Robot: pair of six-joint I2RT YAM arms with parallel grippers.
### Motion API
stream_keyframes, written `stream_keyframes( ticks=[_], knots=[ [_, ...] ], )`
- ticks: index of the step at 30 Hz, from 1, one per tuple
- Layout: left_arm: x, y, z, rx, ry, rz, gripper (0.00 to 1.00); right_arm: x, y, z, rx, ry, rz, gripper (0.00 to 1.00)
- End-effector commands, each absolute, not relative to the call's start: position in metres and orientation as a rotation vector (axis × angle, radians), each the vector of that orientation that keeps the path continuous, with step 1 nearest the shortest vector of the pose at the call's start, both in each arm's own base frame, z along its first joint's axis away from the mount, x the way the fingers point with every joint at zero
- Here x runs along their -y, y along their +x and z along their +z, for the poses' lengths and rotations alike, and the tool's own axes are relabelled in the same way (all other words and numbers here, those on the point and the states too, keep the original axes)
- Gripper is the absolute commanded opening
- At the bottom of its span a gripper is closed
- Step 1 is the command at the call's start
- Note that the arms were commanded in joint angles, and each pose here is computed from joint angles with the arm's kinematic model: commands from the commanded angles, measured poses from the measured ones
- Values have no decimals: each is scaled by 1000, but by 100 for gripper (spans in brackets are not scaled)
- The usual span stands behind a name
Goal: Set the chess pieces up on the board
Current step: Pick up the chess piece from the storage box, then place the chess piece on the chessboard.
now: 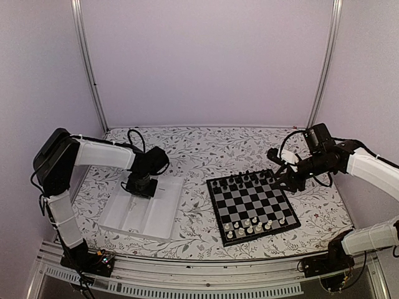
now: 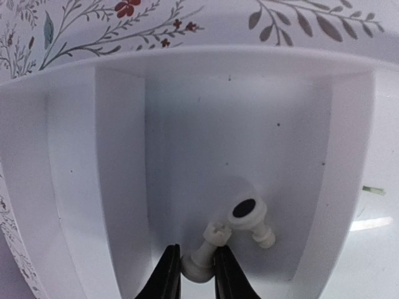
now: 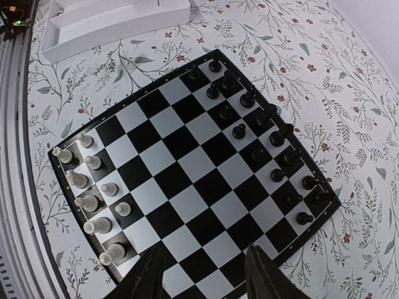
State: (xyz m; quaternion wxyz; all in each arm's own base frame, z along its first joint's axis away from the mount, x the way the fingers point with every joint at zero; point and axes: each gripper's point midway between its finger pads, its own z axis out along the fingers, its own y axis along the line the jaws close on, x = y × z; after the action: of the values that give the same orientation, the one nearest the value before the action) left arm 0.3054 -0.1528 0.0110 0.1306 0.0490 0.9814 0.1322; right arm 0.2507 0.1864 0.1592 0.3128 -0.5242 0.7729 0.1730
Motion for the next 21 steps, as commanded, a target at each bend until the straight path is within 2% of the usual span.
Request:
stream_keyframes(
  ticks=[1, 5, 10, 16, 21],
  knots=[
    [147, 274, -26, -3010, 200, 351, 18, -191, 252, 164, -2032, -1373, 492, 47],
    [149, 273, -20, -3008, 219, 326, 13, -192, 253, 168, -2037, -1366, 502, 47],
    [158, 280, 29, -2893, 294, 246, 12, -199, 254, 187, -2001, -1349, 546, 47],
    [203, 273, 79, -2712, 556, 33, 12, -224, 255, 213, -1926, -1324, 742, 46],
    [282, 254, 119, -2479, 778, -221, 13, -256, 252, 232, -1890, -1319, 1016, 46]
  ],
)
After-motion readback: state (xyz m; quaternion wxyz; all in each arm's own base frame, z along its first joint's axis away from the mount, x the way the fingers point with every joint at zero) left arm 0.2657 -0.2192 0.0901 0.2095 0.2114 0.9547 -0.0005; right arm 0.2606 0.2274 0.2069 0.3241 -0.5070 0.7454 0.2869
